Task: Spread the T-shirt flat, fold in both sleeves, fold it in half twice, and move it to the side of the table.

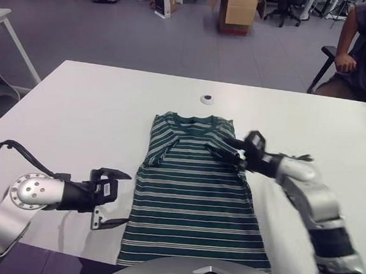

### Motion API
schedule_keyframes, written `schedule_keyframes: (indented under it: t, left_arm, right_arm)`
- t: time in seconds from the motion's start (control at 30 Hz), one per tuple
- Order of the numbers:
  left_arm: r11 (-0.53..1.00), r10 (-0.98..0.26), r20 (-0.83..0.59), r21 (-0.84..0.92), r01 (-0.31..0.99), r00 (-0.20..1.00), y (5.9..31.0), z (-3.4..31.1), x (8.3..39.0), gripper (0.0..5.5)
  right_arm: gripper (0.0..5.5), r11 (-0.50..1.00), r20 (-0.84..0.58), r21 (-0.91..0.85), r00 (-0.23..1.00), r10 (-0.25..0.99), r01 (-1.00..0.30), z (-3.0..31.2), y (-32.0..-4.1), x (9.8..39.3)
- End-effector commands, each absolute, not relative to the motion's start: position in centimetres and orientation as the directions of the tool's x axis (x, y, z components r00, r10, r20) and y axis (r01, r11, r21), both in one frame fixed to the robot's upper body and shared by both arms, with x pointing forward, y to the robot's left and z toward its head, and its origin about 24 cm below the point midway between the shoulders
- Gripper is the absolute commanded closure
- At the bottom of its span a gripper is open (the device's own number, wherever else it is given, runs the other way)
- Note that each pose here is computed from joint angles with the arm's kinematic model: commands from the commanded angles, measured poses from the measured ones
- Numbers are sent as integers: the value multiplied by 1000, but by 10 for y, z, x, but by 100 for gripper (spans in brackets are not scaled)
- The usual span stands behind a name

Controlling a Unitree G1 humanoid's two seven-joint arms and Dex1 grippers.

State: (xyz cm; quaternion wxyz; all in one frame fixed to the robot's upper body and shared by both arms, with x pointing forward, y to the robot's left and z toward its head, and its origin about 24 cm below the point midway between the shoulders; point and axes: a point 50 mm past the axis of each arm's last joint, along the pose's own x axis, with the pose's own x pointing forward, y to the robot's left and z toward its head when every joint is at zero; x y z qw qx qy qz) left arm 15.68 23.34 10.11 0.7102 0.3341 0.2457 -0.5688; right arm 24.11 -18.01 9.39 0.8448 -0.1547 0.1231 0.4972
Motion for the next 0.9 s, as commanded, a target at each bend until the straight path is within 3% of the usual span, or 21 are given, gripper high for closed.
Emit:
schedule_keyframes:
  t: [0.03, 0.1, 0.17, 0.27, 0.37, 0.9]
  left_arm:
    - [-128, -536, -830, 257, 958, 151, 248, 111, 151, 10]
    - [-229, -528, -843, 259, 938, 104, 246, 110, 144, 10]
    - [-329, -511, -856, 279, 902, 79, 244, 104, 137, 10]
    - [-395, -527, -849, 278, 876, 32, 240, 90, 123, 10]
    - [-418, -563, -826, 282, 864, -3, 232, 79, 112, 64]
    - [-364, -677, -733, 255, 896, -67, 207, 56, 93, 354]
  right_arm:
    - [277, -21, -675, -224, 140, 724, -974, 98, -230, 187]
    - [236, -166, -736, -192, 30, 676, -967, 91, -243, 164]
    - [236, -264, -756, -169, -47, 653, -950, 82, -251, 141]
    - [236, -350, -768, -196, -78, 635, -916, 69, -256, 127]
    - [233, -369, -761, -226, -73, 644, -902, 62, -255, 124]
    - [536, -350, -697, -252, -82, 712, -902, 58, -233, 130]
